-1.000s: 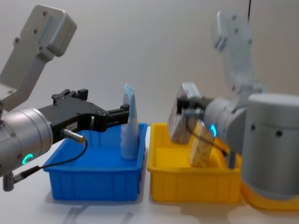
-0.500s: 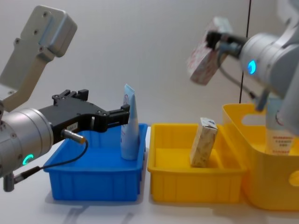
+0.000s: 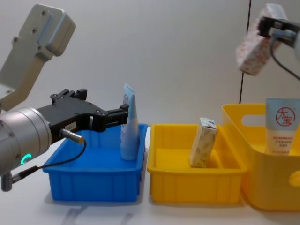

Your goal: Bimanual collaborative sorting of washing and personal care products

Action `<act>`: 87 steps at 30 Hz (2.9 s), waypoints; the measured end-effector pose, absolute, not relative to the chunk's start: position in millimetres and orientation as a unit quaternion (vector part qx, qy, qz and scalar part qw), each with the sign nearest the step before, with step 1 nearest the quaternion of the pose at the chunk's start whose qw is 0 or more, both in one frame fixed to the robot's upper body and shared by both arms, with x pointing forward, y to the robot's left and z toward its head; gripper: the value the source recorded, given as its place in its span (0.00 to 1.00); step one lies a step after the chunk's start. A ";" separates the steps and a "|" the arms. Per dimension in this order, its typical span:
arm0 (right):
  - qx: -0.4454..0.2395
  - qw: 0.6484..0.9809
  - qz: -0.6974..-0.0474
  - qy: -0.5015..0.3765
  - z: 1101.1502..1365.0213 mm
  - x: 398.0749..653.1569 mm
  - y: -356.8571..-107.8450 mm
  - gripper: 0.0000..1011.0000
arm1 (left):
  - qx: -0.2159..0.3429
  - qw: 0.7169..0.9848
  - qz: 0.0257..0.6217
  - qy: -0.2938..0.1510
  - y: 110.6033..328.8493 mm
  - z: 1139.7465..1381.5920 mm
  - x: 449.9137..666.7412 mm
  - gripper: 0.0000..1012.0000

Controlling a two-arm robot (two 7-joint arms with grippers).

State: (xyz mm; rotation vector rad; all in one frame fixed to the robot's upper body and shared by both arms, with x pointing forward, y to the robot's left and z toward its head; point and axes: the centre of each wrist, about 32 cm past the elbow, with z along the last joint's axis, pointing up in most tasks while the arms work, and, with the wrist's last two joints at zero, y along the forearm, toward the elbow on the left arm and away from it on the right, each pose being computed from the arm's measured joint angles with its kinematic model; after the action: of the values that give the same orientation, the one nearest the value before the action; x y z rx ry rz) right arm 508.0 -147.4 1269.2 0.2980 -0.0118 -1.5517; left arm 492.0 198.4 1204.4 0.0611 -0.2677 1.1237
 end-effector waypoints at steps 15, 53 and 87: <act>0.070 0.678 -0.731 -0.033 1263.0 490.9 -175.5 0.34 | 0.029 0.837 0.531 -0.126 198.4 1204.4 492.0 0.99; -0.086 0.683 -0.725 -0.024 1223.1 486.9 -197.4 0.34 | 0.029 0.837 0.531 -0.126 198.4 1204.4 492.0 0.99; -0.097 0.680 -0.727 -0.017 1216.8 489.9 -199.0 0.99 | 0.029 0.837 0.531 -0.126 198.4 1204.4 492.0 0.99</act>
State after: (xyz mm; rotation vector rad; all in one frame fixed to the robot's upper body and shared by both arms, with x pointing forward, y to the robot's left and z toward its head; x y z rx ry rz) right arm 489.9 -199.0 1216.8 -0.2182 -0.0381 -1.6322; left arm 492.0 198.4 1204.4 0.0611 -0.2676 1.1237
